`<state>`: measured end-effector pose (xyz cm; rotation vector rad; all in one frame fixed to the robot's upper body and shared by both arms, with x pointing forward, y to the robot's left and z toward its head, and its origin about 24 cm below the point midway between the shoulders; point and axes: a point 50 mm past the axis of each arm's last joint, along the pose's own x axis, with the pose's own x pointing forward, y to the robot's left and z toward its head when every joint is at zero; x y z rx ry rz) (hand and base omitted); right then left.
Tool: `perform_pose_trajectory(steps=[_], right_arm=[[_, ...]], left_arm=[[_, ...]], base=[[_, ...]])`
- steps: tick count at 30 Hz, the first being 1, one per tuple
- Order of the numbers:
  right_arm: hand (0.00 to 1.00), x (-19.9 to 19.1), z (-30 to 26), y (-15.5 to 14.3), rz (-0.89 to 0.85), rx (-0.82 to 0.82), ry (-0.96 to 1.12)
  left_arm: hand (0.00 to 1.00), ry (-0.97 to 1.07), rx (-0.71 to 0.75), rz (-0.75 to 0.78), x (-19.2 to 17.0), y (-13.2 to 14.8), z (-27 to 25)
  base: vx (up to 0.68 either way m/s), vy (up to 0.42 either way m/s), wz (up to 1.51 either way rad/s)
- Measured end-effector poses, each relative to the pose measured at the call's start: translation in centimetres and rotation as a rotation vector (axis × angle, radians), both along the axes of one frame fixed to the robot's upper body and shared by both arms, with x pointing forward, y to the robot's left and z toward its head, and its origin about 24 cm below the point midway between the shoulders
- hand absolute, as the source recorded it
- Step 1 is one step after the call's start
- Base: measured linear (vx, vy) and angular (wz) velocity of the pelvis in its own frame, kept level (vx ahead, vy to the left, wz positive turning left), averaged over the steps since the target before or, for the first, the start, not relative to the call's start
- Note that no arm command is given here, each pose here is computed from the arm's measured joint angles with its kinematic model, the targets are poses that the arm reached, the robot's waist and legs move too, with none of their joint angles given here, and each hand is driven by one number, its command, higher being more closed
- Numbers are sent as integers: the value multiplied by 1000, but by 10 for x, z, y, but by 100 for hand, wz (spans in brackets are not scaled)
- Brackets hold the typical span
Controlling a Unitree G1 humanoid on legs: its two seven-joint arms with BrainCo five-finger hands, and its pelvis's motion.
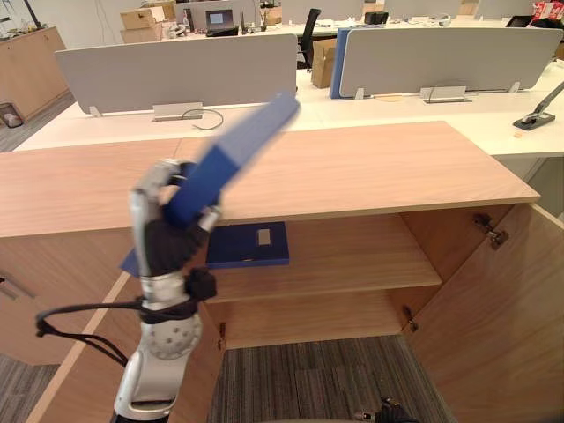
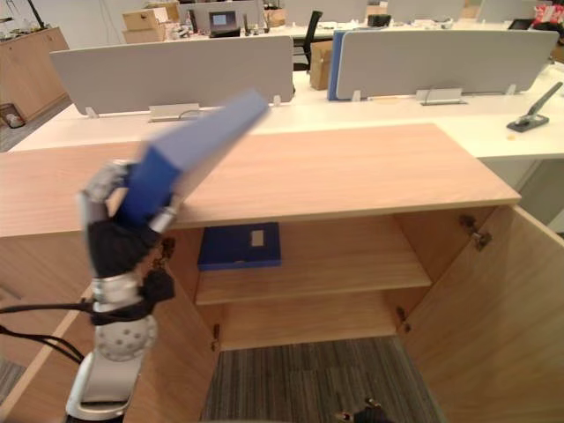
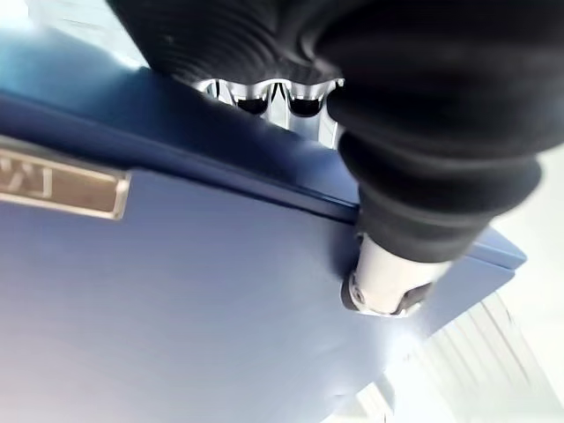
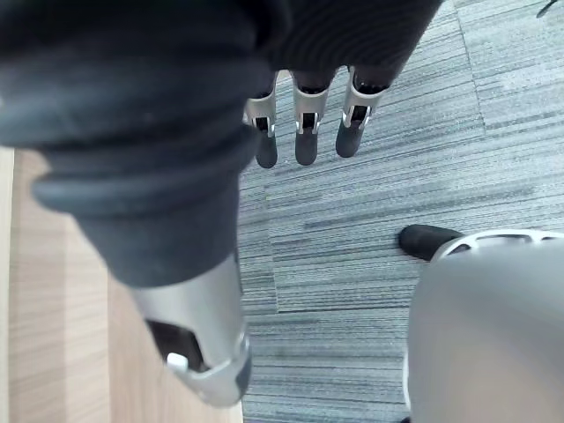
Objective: Walk over to the cabinet, pick up the folder, carry it to the office cabinet, place the folder inside the office cabinet, then close the office cabinet door
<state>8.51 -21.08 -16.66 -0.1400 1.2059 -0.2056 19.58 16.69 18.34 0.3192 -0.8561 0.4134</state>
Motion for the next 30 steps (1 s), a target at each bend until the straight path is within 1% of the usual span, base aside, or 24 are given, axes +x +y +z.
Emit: perform_pose_trajectory(steps=[2,3,4,5,7,11,14,17,18,20,21,23,25,26,29,30], right_arm=[[0,3,-1,7,-2,14,-3],[0,4,-1,9,-4,18,-5],[0,5,-1,15,13,31,-7],[0,7,-2,22,20,45,-13],[0,15,1,23,-18,60,-52],[0,44,13,26,-80,74,-202],[0,72,32,19,-134,58,-358],[0,108,71,11,-153,33,-600],[0,115,80,10,-151,31,-650],[0,140,122,10,-145,55,-870],[0,145,133,10,-144,59,-926],[0,155,171,5,-161,104,-1126],[0,160,197,-1,-182,155,-1265],[0,163,211,-3,-192,218,-1347],[0,172,238,-3,-168,349,-1468],[0,177,251,0,-127,411,-1517]], left_arm=[[100,-26,-293,-92,-2,20,1],[100,-31,-352,-121,-3,23,0],[100,-38,-444,-167,-4,28,-3],[100,-45,-495,-196,-7,30,-4],[100,-59,-526,-213,-12,31,-5],[100,-110,-520,-171,-25,37,1],[100,-148,-507,-129,-31,43,5],[100,-156,-521,-81,-35,49,3],[100,-152,-520,-75,-36,50,2],[100,-143,-509,-71,-37,52,1],[100,-143,-506,-71,-37,52,1],[100,-137,-491,-82,-37,51,1],[100,-132,-473,-87,-36,51,2],[100,-129,-464,-90,-36,50,2],[100,-113,-431,-107,-35,47,2],[100,-102,-423,-130,-33,44,2]], base=[[-40,13,0],[-59,9,1],[-70,6,1],[-66,6,0],[-73,10,-1],[-45,11,-3],[0,0,0],[6,13,-3],[14,25,-9],[7,20,-7],[0,0,0],[0,0,0],[0,0,0],[0,0,0],[0,0,0],[-37,17,-1]])
